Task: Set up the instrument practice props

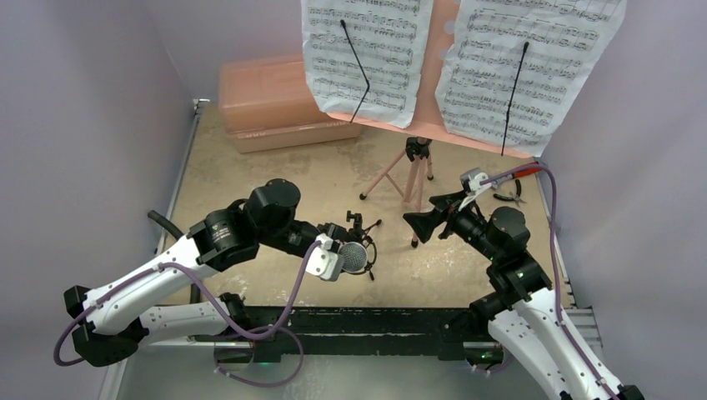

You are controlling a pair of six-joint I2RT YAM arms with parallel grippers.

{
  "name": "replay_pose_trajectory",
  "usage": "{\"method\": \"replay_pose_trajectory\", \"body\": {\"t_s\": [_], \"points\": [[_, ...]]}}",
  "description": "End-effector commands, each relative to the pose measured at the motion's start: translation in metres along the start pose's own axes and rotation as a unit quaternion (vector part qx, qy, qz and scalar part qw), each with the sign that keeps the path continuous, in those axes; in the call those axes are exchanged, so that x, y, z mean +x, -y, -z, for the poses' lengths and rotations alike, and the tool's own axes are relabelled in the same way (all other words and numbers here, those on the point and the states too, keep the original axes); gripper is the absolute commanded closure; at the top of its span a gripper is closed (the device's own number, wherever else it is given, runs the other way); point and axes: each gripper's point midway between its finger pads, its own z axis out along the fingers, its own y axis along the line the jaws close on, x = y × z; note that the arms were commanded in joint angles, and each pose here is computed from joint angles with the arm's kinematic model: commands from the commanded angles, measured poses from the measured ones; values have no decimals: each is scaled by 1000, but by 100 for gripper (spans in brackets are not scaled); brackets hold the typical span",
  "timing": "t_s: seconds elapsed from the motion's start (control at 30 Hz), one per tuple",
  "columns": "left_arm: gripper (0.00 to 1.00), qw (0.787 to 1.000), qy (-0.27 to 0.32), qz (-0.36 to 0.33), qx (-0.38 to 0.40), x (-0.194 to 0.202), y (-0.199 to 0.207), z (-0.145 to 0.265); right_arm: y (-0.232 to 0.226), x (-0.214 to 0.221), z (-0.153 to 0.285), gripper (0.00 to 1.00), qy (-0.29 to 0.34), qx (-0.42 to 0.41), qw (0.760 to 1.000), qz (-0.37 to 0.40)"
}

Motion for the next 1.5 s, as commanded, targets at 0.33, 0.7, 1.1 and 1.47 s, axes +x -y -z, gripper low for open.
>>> {"method": "replay_pose_trajectory", "body": {"t_s": [0.33, 0.7, 1.1, 1.47], "points": [[100, 998, 10, -65, -15, 2, -7, -3, -7, -18, 2, 2, 22, -9, 1000, 12], [100, 997, -5, -71, -20, 19, -1, -5, -7, -19, 2, 2, 22, -8, 1000, 12], [100, 997, 2, -76, -16, 30, 8, -8, -7, -21, 3, 2, 27, -7, 1000, 13], [100, 995, 28, -51, -80, 31, 8, 0, -7, -18, 4, 2, 25, -9, 1000, 6]]}}
